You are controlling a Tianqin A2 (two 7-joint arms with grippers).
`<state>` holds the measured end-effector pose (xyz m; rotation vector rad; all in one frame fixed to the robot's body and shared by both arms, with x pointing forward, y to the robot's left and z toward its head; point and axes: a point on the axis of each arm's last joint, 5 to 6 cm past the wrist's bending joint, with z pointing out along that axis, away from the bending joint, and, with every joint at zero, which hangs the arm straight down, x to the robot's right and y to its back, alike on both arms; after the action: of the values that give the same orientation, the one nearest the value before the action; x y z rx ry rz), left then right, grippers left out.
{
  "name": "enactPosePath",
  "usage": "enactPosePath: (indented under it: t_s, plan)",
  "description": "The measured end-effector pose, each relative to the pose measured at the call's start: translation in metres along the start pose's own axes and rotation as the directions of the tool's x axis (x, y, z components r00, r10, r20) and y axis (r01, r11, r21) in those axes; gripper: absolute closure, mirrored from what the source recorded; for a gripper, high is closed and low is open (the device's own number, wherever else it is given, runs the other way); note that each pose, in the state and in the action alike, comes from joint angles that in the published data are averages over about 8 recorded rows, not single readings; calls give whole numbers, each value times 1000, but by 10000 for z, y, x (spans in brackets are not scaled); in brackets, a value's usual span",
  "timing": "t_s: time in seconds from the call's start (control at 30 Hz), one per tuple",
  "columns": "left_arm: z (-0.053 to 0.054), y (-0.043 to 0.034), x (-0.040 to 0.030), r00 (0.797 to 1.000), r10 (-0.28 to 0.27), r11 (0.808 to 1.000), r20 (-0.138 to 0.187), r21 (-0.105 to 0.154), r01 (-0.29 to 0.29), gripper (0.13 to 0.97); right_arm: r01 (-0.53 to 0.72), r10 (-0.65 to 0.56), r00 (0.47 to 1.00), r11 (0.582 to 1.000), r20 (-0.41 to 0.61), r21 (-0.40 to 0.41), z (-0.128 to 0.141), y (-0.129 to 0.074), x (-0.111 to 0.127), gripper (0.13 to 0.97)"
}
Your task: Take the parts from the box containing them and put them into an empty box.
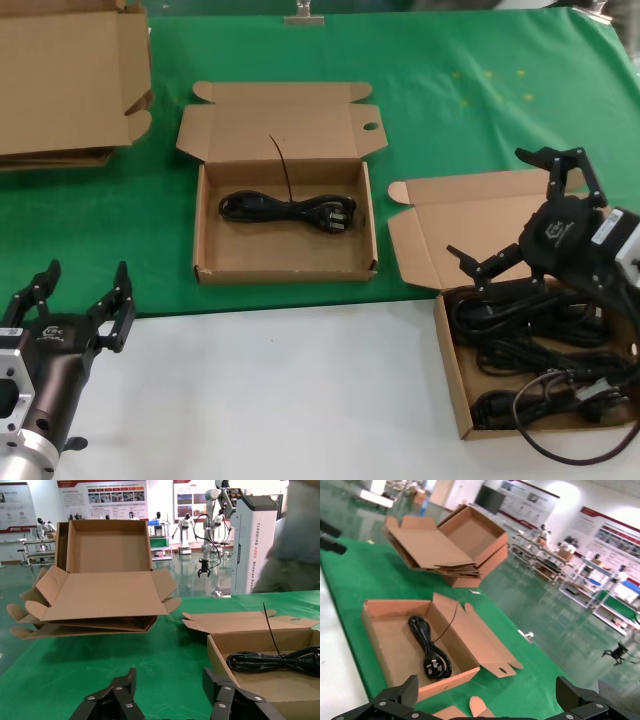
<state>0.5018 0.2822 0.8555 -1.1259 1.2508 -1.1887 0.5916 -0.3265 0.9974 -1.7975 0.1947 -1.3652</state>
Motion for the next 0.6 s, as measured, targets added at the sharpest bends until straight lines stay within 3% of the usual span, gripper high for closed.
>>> enactPosePath:
  t_s: [0.6]
  plan:
    - [2,1,6,1000,-1,1000,-1,0,1,319,-239,239,960,971,-148,17,-25,152,-546,130]
